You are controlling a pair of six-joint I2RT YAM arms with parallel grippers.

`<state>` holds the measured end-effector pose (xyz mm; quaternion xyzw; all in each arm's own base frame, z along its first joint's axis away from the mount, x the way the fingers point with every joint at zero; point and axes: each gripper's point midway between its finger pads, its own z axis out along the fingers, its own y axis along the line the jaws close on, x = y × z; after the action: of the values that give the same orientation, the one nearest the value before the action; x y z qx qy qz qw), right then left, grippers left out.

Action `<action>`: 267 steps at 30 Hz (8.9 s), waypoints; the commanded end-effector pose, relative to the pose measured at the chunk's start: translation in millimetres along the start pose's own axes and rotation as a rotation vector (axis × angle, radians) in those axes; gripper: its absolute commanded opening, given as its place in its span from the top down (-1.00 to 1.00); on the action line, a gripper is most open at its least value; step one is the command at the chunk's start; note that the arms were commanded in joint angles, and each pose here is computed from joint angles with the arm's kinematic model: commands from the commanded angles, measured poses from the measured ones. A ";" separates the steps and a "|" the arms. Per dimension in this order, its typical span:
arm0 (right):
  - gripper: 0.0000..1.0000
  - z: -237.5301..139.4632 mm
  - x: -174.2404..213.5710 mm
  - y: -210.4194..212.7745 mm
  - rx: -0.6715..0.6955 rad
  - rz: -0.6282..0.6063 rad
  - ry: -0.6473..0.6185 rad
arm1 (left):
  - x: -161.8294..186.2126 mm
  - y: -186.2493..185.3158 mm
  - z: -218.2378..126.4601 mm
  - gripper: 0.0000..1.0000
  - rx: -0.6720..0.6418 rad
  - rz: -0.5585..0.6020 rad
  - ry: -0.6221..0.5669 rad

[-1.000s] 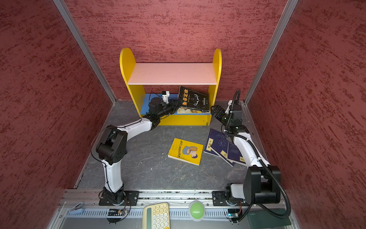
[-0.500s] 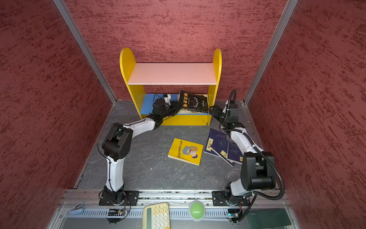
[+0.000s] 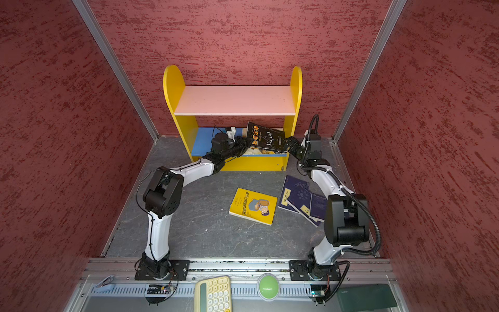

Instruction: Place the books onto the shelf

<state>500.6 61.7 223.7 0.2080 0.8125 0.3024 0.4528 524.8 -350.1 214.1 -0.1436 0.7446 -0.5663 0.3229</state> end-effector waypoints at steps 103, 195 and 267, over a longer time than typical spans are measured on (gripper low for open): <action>-0.98 4.1 72.5 -4.6 0.012 -0.270 0.118 | -6.8 15.9 -4.5 0.04 -0.281 0.009 0.037; -0.97 35.7 56.1 -14.2 0.044 -0.151 0.046 | -21.4 0.9 -15.3 -0.08 -0.276 0.035 -0.018; -0.98 -34.0 270.4 -33.7 0.055 -0.276 0.564 | 252.0 121.7 -205.5 -0.99 -0.597 0.227 0.503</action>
<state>332.4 187.6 50.5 0.0299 0.9338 0.2648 0.2387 212.6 -296.2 45.9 -0.0055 0.9515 -0.2795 0.1287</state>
